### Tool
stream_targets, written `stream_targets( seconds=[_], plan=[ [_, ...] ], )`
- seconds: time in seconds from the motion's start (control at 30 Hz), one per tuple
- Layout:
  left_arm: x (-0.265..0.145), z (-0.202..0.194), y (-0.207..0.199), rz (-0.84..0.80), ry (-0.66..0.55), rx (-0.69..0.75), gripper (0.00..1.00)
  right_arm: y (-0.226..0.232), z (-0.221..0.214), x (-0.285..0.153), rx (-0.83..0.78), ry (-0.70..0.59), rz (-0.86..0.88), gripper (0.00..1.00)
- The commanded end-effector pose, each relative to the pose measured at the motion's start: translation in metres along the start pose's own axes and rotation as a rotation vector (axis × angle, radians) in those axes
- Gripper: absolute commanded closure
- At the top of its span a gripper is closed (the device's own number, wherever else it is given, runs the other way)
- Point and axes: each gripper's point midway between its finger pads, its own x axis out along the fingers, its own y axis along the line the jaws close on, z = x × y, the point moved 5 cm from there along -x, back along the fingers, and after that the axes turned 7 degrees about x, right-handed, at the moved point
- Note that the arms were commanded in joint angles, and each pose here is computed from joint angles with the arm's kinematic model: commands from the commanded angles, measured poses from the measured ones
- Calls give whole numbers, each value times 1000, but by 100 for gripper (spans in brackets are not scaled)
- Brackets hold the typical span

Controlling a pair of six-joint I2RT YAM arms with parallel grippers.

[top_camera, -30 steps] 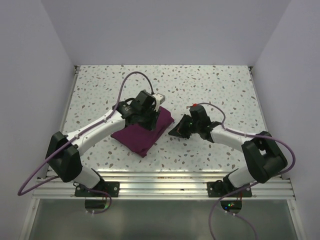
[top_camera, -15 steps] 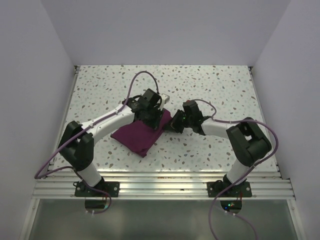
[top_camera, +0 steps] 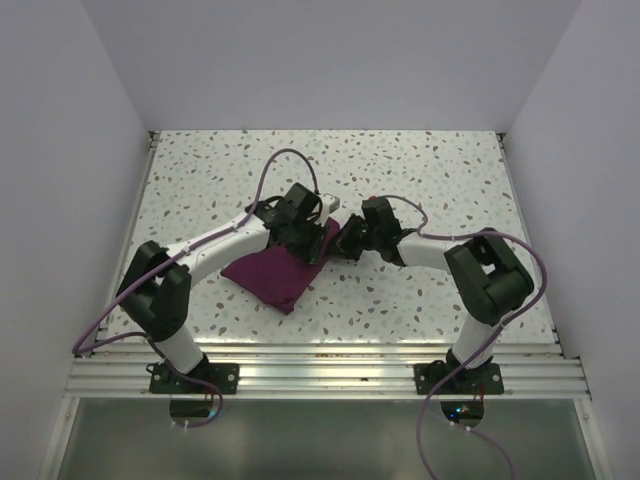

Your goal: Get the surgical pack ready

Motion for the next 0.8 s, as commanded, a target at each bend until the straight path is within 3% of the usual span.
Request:
stream_targets(
  seconds=[0.0, 0.13, 0.37, 0.53, 0.77],
  plan=[
    [4, -8, -2, -35, -4, -7, 68, 18, 11, 4, -9, -40, 45, 100],
    [7, -23, -3, -49, 5, -19, 69, 0, 18, 2, -45, -42, -54, 100],
    [-22, -22, -7, -56, -47, -30, 67, 11, 23, -54, -236, 2, -160, 100],
    [-49, -19, -17, -101, -121, -39, 64, 57, 22, -74, -354, 106, -9, 100],
    [-33, -67, -21, -167, -46, -85, 64, 88, 26, -27, -292, 262, 178, 100]
  ],
)
